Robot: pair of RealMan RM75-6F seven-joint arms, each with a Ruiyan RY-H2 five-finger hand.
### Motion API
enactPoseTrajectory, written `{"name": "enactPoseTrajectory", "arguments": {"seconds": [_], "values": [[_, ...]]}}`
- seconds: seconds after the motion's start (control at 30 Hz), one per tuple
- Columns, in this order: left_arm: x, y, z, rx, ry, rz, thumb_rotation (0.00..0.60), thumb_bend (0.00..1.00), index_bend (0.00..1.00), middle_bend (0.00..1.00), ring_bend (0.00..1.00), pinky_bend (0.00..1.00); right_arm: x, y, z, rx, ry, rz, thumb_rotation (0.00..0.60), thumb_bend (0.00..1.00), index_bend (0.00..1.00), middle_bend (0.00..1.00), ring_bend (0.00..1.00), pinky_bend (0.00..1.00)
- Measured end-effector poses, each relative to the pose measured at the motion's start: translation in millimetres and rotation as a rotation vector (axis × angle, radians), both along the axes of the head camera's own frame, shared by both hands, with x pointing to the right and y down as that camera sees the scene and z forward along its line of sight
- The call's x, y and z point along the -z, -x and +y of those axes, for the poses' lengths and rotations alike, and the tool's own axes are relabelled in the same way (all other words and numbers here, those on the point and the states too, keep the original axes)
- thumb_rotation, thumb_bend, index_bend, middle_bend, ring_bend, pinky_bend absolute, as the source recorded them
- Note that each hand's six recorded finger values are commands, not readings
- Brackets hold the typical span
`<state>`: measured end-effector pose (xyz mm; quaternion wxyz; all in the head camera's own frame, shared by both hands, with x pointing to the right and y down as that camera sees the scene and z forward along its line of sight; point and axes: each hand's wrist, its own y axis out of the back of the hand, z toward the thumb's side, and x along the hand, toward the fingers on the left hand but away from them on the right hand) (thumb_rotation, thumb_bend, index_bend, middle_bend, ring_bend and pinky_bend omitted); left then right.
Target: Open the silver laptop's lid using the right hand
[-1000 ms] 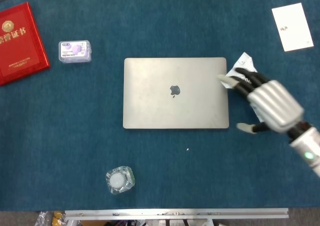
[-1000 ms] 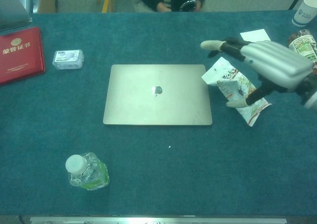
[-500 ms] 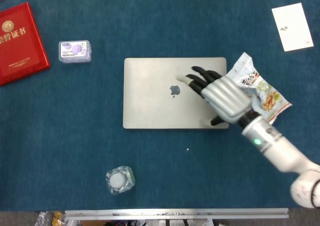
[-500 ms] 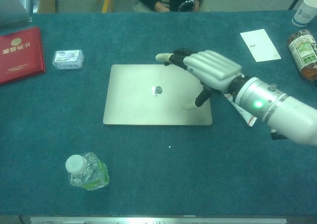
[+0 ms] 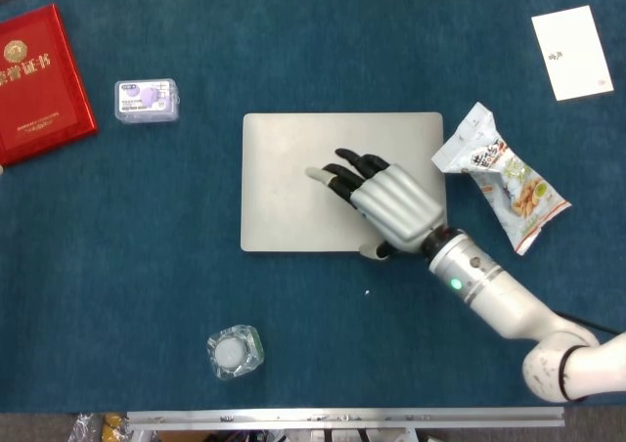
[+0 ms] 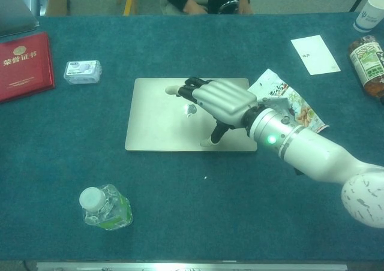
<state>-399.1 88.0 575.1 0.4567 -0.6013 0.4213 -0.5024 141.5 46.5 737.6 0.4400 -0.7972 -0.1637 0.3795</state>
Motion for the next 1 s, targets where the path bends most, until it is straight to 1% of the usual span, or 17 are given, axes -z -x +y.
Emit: {"name": "enactPoseTrajectory", "arguments": {"seconds": [0.3,0.53,0.67,1.0], "values": [[-2.2,0.1,0.0,-0.006,0.004,0.004,0.6,0.42,0.34,0.29,0.22,0.21,-12.9,20.8,10.4,0.047,-0.009,0.029,0.6,0.0,0.1,0.16,0.03,0.19],[-3.5,2.0,0.7,-0.006,0.005,0.007,0.6,0.42,0.34,0.29,0.22,0.21,-19.4,28.7,16.2,0.082,-0.052,0.063,0.6,0.0,0.1,0.16,0.03,0.19],[-4.1,1.6,0.5,-0.011,0.003,0.012,0.6,0.42,0.34,0.29,0.22,0.21,-23.8,29.9,17.9,0.084,-0.08,0.085,0.6,0.0,0.1,0.16,0.03,0.19],[-4.1,4.7,0.0,-0.009,0.001,0.017,0.6,0.42,0.34,0.29,0.22,0.21,-33.9,34.3,20.5,0.083,-0.091,0.107,0.6,0.0,0.1,0.16,0.03,0.19]]}}
